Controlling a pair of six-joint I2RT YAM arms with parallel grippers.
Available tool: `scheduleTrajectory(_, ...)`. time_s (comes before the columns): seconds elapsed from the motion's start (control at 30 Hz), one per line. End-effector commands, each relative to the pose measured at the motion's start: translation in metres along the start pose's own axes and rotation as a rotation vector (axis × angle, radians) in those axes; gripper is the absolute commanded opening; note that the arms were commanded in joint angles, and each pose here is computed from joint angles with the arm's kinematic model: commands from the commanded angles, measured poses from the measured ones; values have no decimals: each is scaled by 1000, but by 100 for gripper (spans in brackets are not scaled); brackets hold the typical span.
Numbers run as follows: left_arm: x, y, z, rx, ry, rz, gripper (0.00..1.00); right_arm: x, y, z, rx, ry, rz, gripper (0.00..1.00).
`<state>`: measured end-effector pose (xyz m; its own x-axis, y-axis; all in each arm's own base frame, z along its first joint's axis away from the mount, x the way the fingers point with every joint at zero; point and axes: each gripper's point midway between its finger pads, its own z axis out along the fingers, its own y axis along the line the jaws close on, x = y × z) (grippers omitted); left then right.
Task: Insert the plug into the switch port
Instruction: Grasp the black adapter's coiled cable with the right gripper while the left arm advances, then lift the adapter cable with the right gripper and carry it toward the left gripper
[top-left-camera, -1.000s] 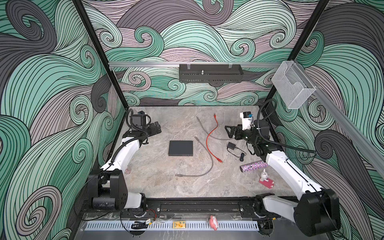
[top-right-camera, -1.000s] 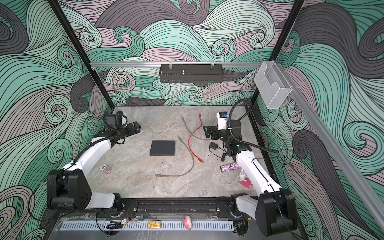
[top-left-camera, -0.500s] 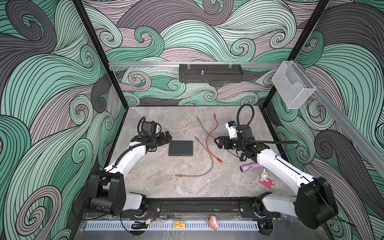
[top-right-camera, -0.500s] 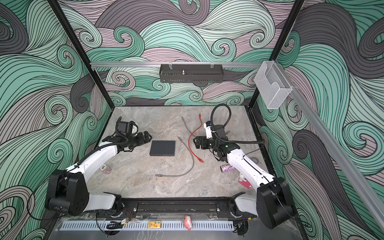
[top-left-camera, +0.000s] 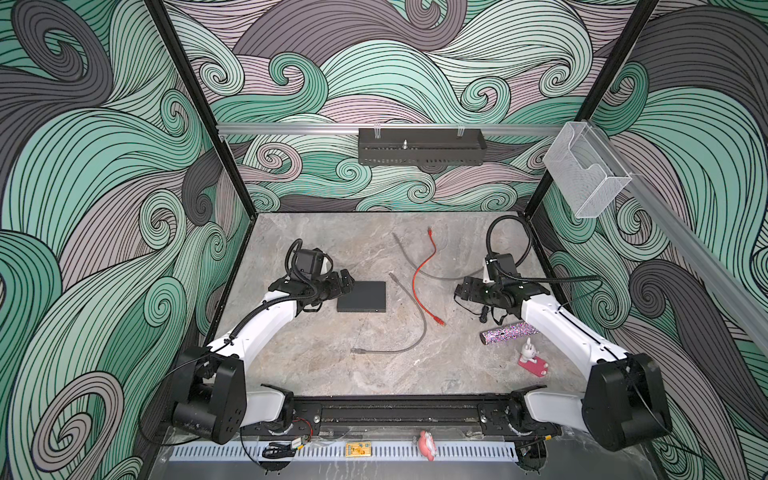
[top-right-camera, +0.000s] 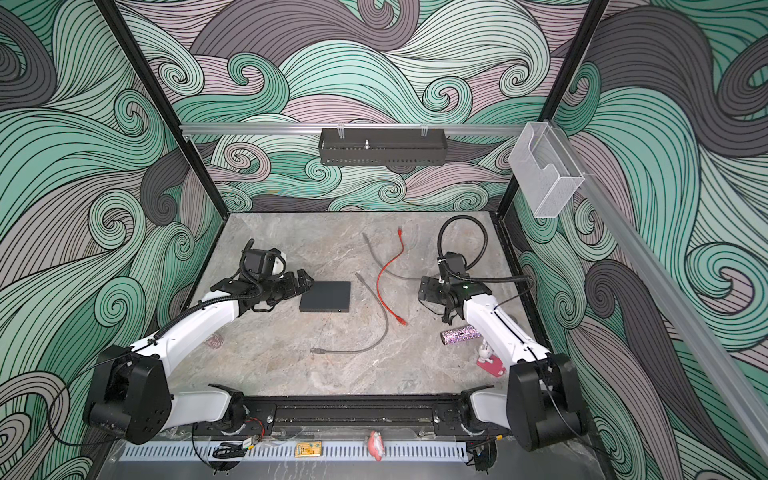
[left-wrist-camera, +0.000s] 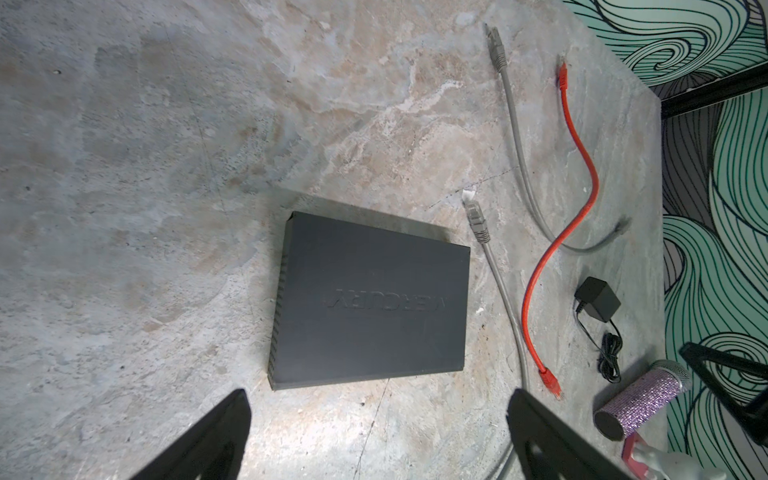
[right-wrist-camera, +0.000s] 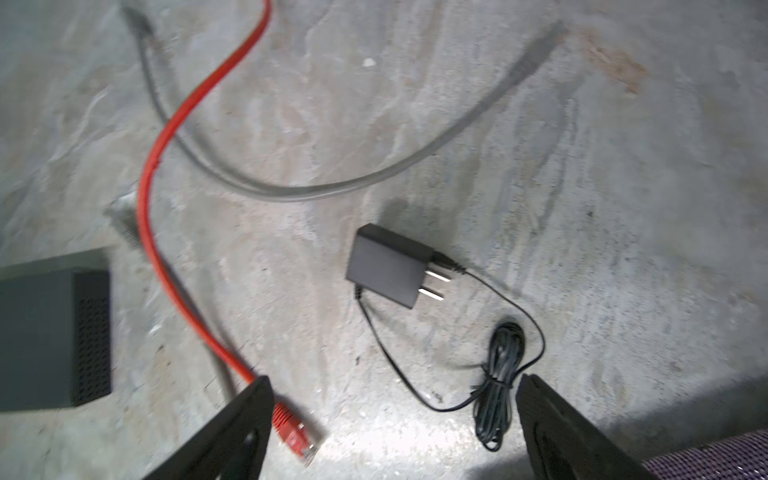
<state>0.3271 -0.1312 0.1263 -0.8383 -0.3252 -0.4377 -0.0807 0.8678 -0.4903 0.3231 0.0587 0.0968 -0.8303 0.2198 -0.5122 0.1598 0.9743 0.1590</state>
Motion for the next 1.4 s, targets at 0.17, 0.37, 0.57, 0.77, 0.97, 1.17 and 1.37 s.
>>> scheduleTrajectory(0.17, 6, -6, -4, 26, 0, -16, 99, 32, -55, 36, 168, 105, 219, 81)
scheduleTrajectory(0.37, 5, -6, -4, 24, -5, -13, 99, 45, -57, 51, 155, 154, 259, 63)
scheduleTrajectory(0.57, 4, -6, -6, 25, -14, -12, 99, 42, -55, 55, 139, 138, 262, 32)
scheduleTrajectory(0.77, 4, -6, -6, 23, -13, -12, 99, 39, -59, 55, 131, 112, 284, 15)
scheduleTrajectory(0.97, 4, -5, -5, 21, -10, -10, 99, 28, -63, 47, 113, 63, 315, 6)
scheduleTrajectory(1.17, 3, -6, -7, 23, -15, -13, 98, 35, -56, 55, 77, 115, 285, 21)
scheduleTrajectory(1.37, 2, -7, -13, 29, -35, -9, 99, 43, -49, 69, 49, 179, 268, 26)
